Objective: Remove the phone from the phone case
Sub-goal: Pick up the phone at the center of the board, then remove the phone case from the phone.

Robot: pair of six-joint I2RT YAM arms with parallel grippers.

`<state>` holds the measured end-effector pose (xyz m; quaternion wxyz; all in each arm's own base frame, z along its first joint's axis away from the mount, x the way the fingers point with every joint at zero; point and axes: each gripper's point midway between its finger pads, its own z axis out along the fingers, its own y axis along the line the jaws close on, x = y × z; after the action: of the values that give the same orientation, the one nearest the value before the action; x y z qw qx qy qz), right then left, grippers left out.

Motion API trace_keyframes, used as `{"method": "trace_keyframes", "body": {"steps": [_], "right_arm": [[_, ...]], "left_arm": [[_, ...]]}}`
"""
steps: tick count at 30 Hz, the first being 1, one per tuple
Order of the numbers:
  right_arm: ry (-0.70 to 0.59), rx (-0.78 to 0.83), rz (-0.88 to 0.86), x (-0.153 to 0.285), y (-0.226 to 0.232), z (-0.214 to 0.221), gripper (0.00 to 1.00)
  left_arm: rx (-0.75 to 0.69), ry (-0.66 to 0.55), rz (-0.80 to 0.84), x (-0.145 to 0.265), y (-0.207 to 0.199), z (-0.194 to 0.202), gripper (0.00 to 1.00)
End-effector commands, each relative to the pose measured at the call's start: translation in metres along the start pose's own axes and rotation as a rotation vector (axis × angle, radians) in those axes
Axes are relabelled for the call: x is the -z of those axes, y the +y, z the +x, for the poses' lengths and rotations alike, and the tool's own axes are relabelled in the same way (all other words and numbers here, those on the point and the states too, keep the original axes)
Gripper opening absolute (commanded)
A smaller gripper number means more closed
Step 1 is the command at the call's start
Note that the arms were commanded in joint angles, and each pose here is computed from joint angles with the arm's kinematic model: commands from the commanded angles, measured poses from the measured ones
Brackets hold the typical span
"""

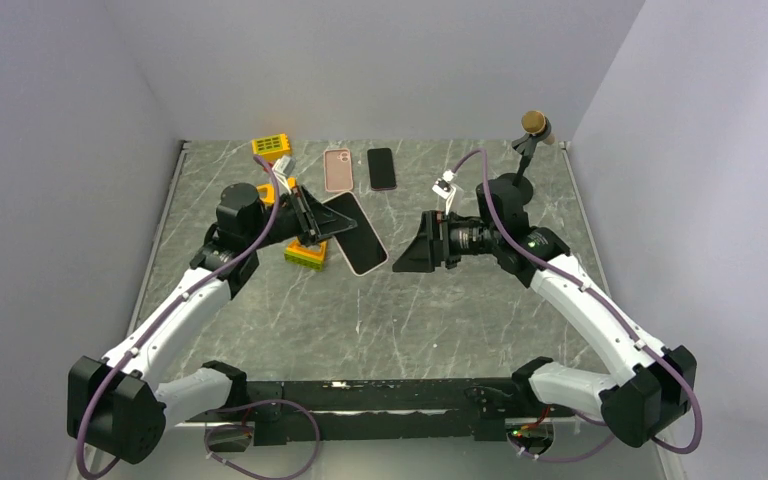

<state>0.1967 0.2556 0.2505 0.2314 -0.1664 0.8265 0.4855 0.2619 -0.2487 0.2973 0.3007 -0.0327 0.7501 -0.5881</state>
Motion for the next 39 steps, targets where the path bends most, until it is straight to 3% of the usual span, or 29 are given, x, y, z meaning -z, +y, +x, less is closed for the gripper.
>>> {"method": "trace_keyframes", "body": {"steps": [1, 9, 14, 28, 39], "right_arm": [[-0.006, 0.012, -0.241, -0.004, 0.037, -0.012, 0.79], [-0.021, 0.057, -0.534, 0.007, 0.072, -0.007, 0.62], [-0.004, 0.014, -0.579, 0.004, 0.071, -0.003, 0.41], [0.027, 0.025, -0.622, -0.002, 0.075, 0.006, 0.26], [0.069, 0.050, -0.667, -0.014, 0.085, 0.008, 0.21]], "left_arm": [[-0.029, 0.018, 0.258, 0.015, -0.057, 0.001, 0.00], [0.003, 0.035, 0.301, 0.020, -0.061, 0.008, 0.00], [0.010, 0.047, 0.327, 0.024, -0.066, 0.012, 0.00], [0.011, 0.097, 0.378, 0.028, -0.078, 0.016, 0.00], [0.026, 0.133, 0.424, 0.034, -0.091, 0.018, 0.00]]}}
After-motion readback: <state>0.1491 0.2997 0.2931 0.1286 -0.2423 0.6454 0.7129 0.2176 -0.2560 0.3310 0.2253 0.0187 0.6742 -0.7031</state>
